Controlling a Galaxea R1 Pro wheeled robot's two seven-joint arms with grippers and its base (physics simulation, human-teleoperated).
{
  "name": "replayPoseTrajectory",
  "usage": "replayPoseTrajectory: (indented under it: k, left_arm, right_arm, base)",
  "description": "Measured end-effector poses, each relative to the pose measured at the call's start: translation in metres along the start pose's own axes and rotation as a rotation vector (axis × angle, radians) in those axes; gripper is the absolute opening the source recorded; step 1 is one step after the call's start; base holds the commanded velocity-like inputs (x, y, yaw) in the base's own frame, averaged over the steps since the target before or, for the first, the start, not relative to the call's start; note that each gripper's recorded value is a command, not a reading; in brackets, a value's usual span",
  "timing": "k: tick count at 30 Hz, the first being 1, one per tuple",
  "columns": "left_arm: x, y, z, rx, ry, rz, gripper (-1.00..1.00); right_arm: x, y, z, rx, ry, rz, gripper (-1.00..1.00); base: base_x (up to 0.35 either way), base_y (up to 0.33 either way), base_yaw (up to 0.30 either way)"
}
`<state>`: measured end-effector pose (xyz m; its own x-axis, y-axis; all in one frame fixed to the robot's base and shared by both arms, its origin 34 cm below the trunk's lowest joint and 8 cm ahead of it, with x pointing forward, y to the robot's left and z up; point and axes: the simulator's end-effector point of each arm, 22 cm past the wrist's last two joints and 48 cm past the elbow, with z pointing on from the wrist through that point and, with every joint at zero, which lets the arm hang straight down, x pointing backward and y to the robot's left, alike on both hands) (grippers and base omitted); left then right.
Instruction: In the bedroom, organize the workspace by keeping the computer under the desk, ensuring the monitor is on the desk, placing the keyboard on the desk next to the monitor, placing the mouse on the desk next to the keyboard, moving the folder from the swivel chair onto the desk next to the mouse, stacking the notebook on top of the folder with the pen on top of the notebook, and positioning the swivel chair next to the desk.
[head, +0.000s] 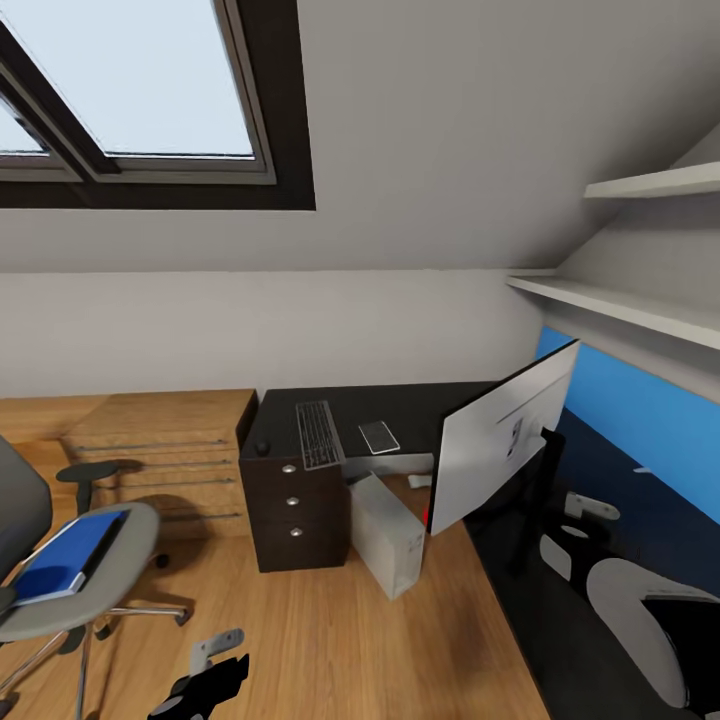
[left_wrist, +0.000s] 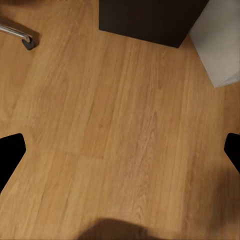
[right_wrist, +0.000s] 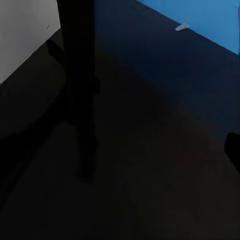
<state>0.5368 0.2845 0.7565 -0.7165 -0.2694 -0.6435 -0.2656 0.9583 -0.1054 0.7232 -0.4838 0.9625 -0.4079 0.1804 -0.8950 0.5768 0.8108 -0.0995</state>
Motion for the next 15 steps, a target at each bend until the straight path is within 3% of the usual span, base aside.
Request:
replayPoseTrajectory:
  k: [15]
  left_arm:
    - [0.0016, -0.0036, 0.009, 0.004, 0.0, -0.003, 1.0]
  right_arm:
    - [-0.0023, 0.0047, 0.0066, -0.002, -0.034, 0.014, 1.0]
  base:
    - [0.003, 0.0, 0.0]
